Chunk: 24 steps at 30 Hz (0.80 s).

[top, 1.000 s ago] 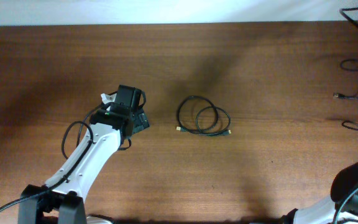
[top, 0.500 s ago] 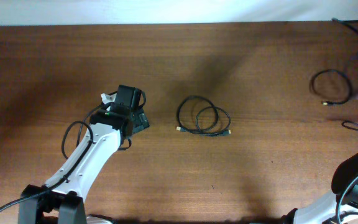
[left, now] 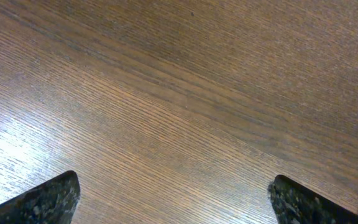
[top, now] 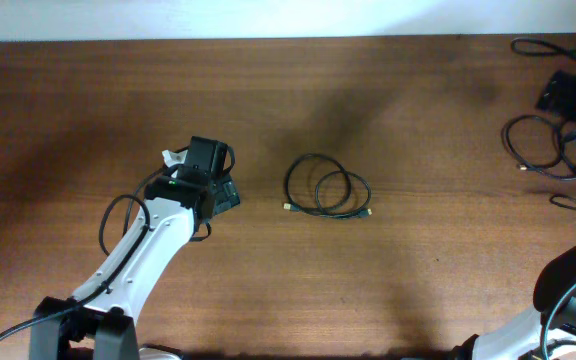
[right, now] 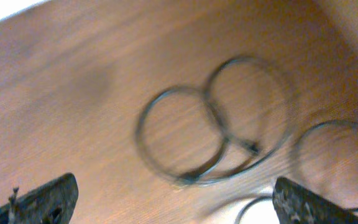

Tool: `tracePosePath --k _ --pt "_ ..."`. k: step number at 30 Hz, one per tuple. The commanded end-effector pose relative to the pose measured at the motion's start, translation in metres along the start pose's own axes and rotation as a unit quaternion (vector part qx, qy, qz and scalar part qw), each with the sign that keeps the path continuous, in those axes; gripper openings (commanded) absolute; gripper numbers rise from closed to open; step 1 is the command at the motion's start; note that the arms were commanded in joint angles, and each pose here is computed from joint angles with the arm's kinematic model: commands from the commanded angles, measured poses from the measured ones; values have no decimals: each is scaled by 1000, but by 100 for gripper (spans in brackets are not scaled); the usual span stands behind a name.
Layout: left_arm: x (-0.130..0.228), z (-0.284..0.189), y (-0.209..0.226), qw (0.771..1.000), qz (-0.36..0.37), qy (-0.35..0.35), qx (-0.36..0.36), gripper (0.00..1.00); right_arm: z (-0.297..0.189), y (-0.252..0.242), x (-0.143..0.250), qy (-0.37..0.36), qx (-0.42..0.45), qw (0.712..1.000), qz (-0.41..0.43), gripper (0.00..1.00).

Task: Untangle cables
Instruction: 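Return the right gripper to the center and grasp the last cable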

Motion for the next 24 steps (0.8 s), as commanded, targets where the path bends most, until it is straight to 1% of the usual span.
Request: tracePosePath --k 1,4,6,7,13,17,24 --pt "2 1 1 1000 -5 2 -2 99 -3 19 8 34 -123 992 5 99" --pt "2 1 1 1000 -5 2 -2 99 -8 29 21 80 -181 980 12 99" --pt "2 1 1 1000 -5 2 -2 99 -14 45 29 97 -252 963 -19 99" --pt "2 1 1 1000 -5 2 -2 99 -16 51 32 102 -272 956 -40 99" --pt "2 1 1 1000 -5 2 -2 99 -17 94 56 131 -310 930 -146 99" --pt "2 1 1 1000 -5 2 -2 99 -15 132 83 156 -336 904 -216 99" --pt "2 1 1 1000 -5 2 -2 99 -7 167 125 203 -345 879 -261 99"
Point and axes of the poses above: each gripper's point midway between its finger pads, its own z axis out along the fingers, its own y axis along the line the jaws close on, x = y × z, the point moved 9 cm from there along -z, back along the fingers, and after that the axes turned 2 degrees about -z, right-handed, at the moved point
